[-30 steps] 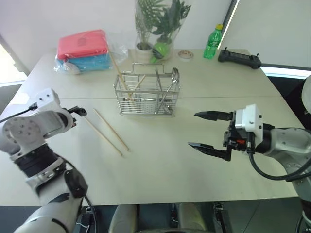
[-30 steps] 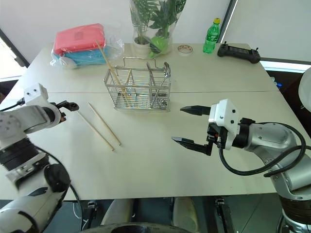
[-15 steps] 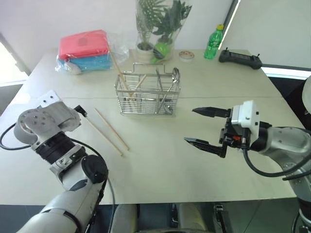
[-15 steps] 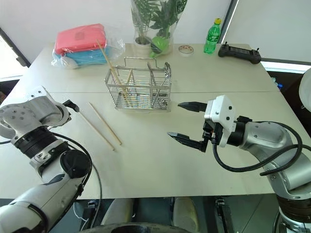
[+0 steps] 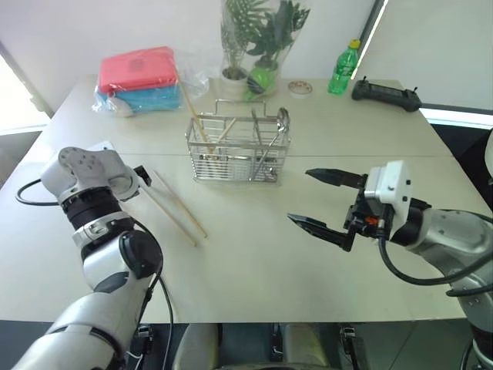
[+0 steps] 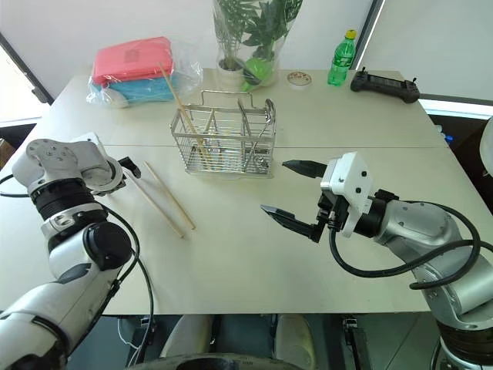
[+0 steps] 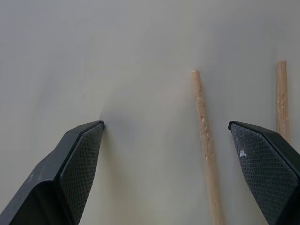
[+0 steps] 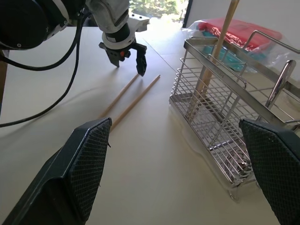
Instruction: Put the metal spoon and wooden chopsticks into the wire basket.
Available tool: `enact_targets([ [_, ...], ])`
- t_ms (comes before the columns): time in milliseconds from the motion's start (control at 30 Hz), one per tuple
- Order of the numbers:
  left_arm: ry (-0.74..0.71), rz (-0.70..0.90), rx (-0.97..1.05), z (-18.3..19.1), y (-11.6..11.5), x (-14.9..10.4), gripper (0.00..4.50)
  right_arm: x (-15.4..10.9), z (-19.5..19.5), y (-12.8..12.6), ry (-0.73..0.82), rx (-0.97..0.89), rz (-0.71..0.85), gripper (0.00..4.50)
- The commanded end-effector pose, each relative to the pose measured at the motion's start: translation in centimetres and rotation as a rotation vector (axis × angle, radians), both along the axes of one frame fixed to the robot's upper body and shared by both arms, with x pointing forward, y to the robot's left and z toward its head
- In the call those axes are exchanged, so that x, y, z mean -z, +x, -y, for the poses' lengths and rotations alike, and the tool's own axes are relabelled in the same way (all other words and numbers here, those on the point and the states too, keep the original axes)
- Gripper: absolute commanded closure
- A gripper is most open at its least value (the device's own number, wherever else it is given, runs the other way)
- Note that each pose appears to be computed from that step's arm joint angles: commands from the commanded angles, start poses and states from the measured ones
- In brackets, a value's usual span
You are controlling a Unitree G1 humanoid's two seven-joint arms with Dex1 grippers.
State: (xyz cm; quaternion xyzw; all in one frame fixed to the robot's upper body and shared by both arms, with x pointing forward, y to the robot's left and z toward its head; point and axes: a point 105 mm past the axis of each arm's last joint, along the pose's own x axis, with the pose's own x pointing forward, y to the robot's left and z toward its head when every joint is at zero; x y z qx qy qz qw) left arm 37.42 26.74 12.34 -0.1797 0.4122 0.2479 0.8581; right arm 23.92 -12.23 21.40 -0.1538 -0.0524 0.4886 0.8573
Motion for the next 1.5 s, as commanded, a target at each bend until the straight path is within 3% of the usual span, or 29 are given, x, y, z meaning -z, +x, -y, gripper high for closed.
enact_targets([
  [33,0.027,0.021,0.009,0.0,1.2,-0.1,0.00,-1.4,-0.1,-0.5,0.021,0.010,0.062,0.04],
  [167,0.029,0.029,0.013,0.4,2.3,0.6,0.00,-1.5,0.0,-0.6,0.030,0.022,0.064,0.04],
  [233,0.013,0.029,0.015,0.8,2.5,0.8,0.56,-1.7,0.1,-0.6,0.035,0.030,0.065,0.00],
  [333,-0.014,0.026,-0.001,1.0,2.5,1.0,1.84,-1.9,0.3,-0.6,0.043,0.043,0.065,0.00],
  [500,-0.043,0.035,-0.042,1.0,2.6,1.0,4.45,-2.1,0.5,-0.5,0.049,0.055,0.060,0.00],
  [933,-0.086,0.078,-0.097,0.6,2.8,0.2,4.49,-2.2,0.9,-0.1,0.048,0.060,0.056,0.00],
  [1333,-0.171,0.583,-0.192,-3.4,4.9,-10.9,4.49,-1.5,1.7,0.2,0.021,0.060,0.016,0.00],
  [1500,-0.087,0.759,-0.136,-4.7,4.9,-14.9,4.49,-1.4,1.8,0.4,0.031,0.063,0.004,0.00],
])
